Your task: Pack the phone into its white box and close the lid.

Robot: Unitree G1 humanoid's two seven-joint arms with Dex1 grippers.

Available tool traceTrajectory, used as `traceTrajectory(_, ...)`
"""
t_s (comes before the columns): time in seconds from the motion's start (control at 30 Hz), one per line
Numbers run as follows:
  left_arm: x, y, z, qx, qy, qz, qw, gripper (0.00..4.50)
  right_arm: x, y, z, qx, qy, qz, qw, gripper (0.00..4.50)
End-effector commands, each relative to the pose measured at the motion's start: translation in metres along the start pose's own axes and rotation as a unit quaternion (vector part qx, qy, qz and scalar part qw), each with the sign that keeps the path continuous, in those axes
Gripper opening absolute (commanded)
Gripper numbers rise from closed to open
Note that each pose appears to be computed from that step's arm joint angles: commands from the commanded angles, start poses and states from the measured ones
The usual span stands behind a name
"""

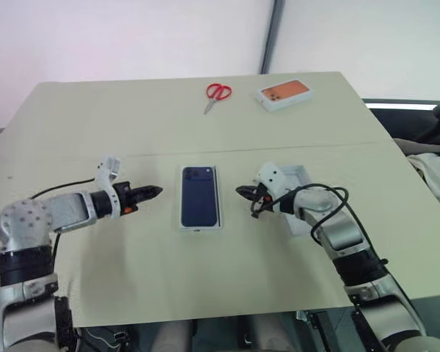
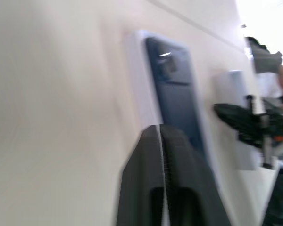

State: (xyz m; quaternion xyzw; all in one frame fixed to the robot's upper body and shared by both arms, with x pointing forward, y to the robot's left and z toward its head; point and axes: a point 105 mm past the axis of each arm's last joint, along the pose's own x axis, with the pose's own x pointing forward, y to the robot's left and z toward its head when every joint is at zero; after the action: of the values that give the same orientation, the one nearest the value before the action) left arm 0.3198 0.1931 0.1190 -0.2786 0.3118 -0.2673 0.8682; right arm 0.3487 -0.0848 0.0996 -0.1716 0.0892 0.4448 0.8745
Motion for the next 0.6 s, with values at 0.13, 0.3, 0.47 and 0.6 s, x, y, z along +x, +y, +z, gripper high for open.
traceTrajectory(0.13,0.024,-0.002,-0.006,0.019,-0.022,-0.004,1.0,0.04,0.006,0.002,0.009,-0.029,-0.013,-0.013,0.999,0.0)
traceTrajectory(0.3,0.046,-0.012,-0.032,0.031,0.022,-0.019,0.999,0.04,0.008,0.007,0.002,-0.04,0.0,-0.011,0.999,0.0)
traceTrajectory(0.47,0.06,-0.033,-0.043,0.039,0.045,-0.056,0.997,0.04,0.005,0.014,-0.004,-0.029,0.011,0.011,0.999,0.0)
traceTrajectory(0.6,0.066,-0.047,-0.047,0.046,0.059,-0.084,0.994,0.04,-0.008,0.014,-0.009,-0.02,0.018,0.019,0.999,0.0)
